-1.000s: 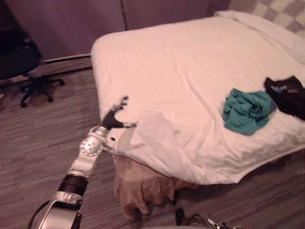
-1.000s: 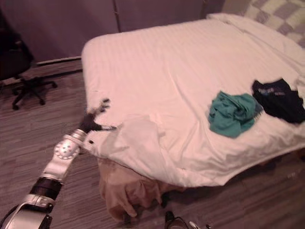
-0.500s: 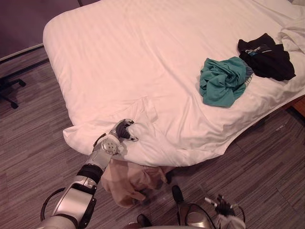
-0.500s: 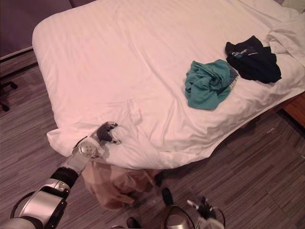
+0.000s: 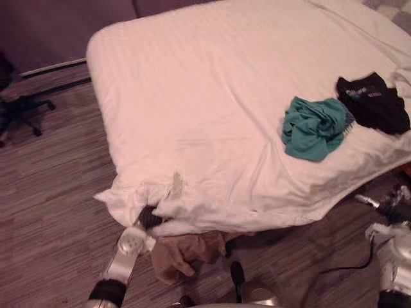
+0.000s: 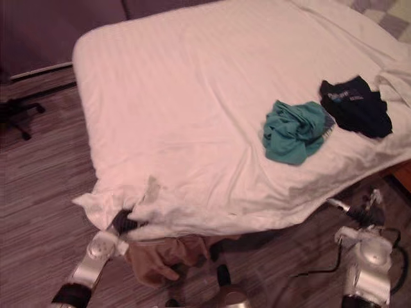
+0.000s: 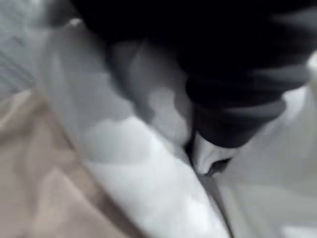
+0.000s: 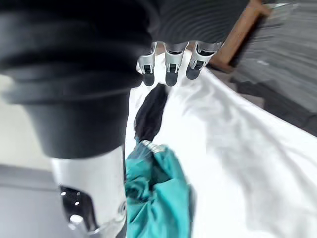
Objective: Tidy the bed and pick cloth on bed and put in laundry
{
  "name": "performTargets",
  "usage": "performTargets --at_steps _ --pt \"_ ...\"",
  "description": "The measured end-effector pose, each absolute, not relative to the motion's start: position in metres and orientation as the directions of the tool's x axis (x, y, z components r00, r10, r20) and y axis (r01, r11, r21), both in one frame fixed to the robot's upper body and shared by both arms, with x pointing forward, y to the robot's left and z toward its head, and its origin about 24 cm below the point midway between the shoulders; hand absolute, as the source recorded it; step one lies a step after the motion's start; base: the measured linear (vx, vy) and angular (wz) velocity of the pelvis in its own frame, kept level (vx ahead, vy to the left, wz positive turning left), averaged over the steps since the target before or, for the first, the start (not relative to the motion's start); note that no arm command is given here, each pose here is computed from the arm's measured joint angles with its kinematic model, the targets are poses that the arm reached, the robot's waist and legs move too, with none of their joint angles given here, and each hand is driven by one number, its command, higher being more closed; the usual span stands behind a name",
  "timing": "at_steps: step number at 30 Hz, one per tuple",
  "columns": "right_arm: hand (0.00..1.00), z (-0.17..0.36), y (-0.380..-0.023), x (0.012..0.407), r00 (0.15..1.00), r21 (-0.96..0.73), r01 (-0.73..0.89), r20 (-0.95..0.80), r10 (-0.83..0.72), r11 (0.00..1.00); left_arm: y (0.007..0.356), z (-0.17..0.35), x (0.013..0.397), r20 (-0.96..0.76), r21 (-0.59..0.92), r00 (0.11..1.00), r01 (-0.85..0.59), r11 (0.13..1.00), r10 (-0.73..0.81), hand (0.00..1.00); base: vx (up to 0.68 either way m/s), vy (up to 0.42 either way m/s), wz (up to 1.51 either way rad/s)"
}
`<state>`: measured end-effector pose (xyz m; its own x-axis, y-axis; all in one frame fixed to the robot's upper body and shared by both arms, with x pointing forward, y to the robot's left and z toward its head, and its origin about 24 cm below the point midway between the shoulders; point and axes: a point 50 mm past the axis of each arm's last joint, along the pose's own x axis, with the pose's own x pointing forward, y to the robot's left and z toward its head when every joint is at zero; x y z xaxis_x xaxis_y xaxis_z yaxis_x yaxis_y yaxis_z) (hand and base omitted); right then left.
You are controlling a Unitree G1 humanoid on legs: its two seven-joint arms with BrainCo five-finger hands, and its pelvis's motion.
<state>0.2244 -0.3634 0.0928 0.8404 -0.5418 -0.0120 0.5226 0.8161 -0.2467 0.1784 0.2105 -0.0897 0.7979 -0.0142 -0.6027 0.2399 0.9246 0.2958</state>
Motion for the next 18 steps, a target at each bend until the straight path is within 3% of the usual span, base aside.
performTargets --at_steps 2,4,5,8,10,14,16,18 --pt "0.00 0.114 -0.342 0.249 0.915 -0.315 0.393 0.044 -0.400 0.864 0.207 -0.114 0.145 -0.699 0.219 0.715 0.203 0.954 0.008 0.00 -0.07 -0.016 0.24" --pt "0.00 0.123 -0.322 0.268 0.960 -0.369 0.273 0.050 -0.275 0.888 0.204 -0.122 0.134 -0.720 0.191 0.694 0.154 0.969 0.032 0.00 -0.08 -0.021 0.29" --pt "1.00 0.130 -0.306 0.281 0.983 -0.389 0.181 0.052 -0.174 0.903 0.205 -0.125 0.131 -0.726 0.187 0.686 0.114 0.976 0.059 0.00 -0.04 -0.021 0.19" --pt "1.00 0.140 -0.275 0.299 0.998 -0.419 0.033 0.068 -0.004 0.907 0.207 -0.141 0.107 -0.799 0.148 0.593 0.031 0.988 0.101 0.00 -0.04 -0.027 0.32" --pt "1.00 0.144 -0.248 0.311 0.990 -0.446 -0.092 0.058 0.131 0.891 0.223 -0.153 0.066 -0.881 0.164 0.436 -0.085 0.983 0.185 0.00 -0.01 -0.019 0.36" --pt "1.00 0.156 -0.187 0.332 0.928 -0.459 -0.279 0.096 0.359 0.843 0.247 -0.160 -0.006 -0.944 0.258 0.167 -0.162 0.953 0.284 0.00 0.00 -0.011 0.34" --pt "1.00 0.173 -0.153 0.341 0.874 -0.446 -0.348 0.164 0.457 0.825 0.250 -0.160 -0.014 -0.948 0.263 0.129 -0.192 0.945 0.290 0.00 -0.08 0.001 0.46" --pt "1.00 0.197 -0.123 0.344 0.804 -0.453 -0.410 0.231 0.548 0.792 0.247 -0.161 -0.003 -0.947 0.247 0.158 -0.196 0.949 0.280 0.00 -0.11 0.010 0.45"
